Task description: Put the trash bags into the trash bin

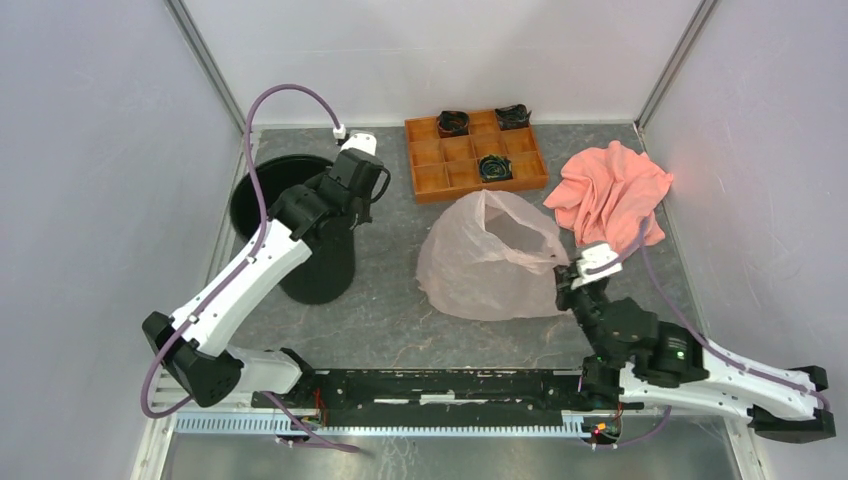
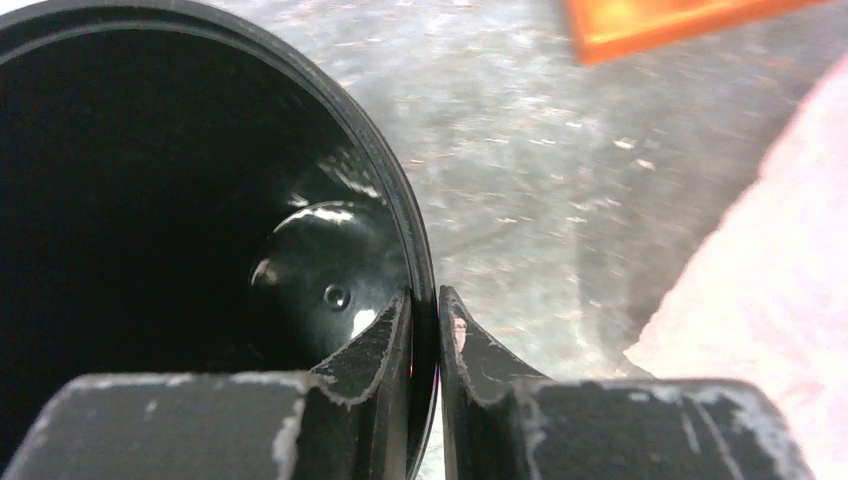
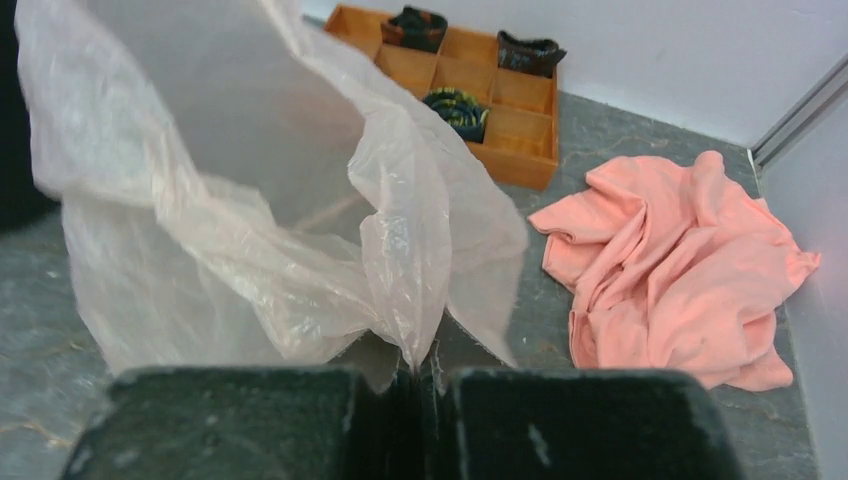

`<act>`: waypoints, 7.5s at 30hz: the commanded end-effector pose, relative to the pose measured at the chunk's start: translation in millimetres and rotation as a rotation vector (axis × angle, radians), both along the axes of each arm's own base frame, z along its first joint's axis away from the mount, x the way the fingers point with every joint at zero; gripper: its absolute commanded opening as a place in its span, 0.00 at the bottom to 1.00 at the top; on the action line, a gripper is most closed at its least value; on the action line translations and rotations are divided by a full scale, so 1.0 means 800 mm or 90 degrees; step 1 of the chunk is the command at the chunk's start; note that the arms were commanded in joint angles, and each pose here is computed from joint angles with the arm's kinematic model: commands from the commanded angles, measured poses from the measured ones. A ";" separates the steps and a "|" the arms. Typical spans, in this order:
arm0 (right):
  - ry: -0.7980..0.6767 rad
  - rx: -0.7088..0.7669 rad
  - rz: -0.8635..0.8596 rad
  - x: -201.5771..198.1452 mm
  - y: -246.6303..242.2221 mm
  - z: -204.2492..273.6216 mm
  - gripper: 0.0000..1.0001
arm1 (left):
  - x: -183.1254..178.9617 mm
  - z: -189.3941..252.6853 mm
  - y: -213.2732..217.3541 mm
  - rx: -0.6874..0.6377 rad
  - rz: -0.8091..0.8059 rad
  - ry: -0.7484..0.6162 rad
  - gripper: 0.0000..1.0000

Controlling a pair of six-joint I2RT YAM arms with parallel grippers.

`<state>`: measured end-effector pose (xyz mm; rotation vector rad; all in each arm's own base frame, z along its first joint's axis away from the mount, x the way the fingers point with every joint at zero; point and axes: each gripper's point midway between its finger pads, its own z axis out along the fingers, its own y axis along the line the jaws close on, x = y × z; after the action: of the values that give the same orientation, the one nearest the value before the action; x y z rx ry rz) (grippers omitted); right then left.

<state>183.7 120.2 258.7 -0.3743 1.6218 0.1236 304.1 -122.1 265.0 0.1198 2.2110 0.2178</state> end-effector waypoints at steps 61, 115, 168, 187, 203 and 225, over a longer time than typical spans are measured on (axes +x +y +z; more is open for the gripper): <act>-0.589 0.099 0.420 -0.074 0.223 0.522 0.00 | -0.240 0.123 -0.089 -0.625 -0.364 -0.098 1.00; -0.317 0.120 0.444 -0.070 0.130 0.219 0.00 | 0.066 0.229 -0.165 -0.405 -0.279 -0.126 0.93; -0.214 0.239 0.217 0.008 0.141 0.252 0.00 | -0.066 0.202 -0.071 -0.422 -0.217 -0.193 1.00; -0.200 0.246 0.226 0.015 0.170 0.259 0.00 | -0.267 0.158 -0.122 -0.652 -0.688 -0.109 0.71; -0.192 0.194 0.236 0.018 0.181 0.235 0.01 | -0.092 0.038 -0.156 -0.612 -0.313 -0.025 0.56; -0.141 -0.019 0.434 0.013 0.288 0.215 0.00 | -0.181 0.132 -0.075 -0.550 -0.397 -0.161 0.95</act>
<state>203.9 327.8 430.7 -0.7788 1.2428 0.5082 171.8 -209.5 366.6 0.2383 1.7620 -1.1193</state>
